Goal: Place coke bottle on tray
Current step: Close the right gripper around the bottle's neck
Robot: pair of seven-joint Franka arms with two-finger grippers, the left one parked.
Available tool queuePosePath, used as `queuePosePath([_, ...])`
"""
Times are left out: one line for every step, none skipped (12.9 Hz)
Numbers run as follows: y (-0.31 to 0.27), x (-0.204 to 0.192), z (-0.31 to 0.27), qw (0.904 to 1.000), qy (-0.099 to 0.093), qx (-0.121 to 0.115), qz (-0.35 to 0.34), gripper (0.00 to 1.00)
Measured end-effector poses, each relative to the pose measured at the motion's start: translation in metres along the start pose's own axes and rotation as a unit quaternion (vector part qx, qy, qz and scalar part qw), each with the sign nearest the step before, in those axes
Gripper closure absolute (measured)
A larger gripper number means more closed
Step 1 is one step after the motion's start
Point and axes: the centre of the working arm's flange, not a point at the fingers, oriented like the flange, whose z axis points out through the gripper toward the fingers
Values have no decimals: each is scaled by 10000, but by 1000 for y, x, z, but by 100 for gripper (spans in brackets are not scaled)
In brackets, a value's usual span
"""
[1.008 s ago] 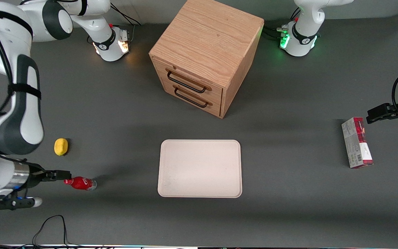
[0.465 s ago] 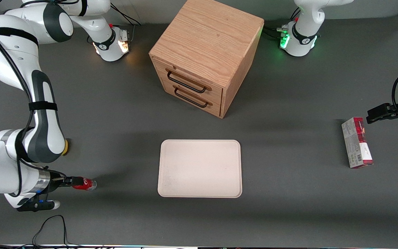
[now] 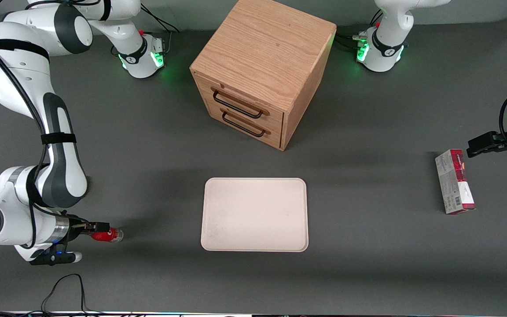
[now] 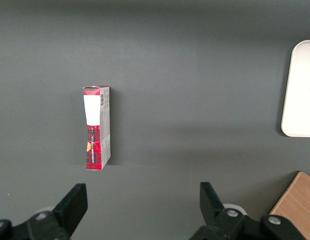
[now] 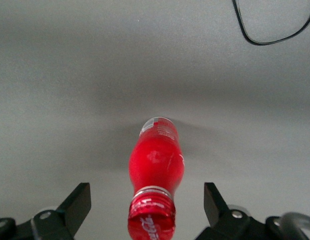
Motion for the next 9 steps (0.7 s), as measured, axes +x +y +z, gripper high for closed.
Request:
queuePosePath([0,0,0,10000,-2,-10,-6,0])
queuePosePath([0,0,0,10000,-1,-12,-9,4])
queuePosePath([0,0,0,10000,1,-15,-11,4])
queuePosePath([0,0,0,10000,4,-17,-14,12])
queuePosePath([0,0,-1,10000,8,-19,-17,25])
queuePosePath([0,0,-1,10000,11,-20,-37,38])
queuePosePath([0,0,-2,10000,13,-23,-84,51])
queuePosePath([1,0,-3,9999,23,-32,-113,62])
queuePosePath([1,0,-4,9999,26,-33,-128,63])
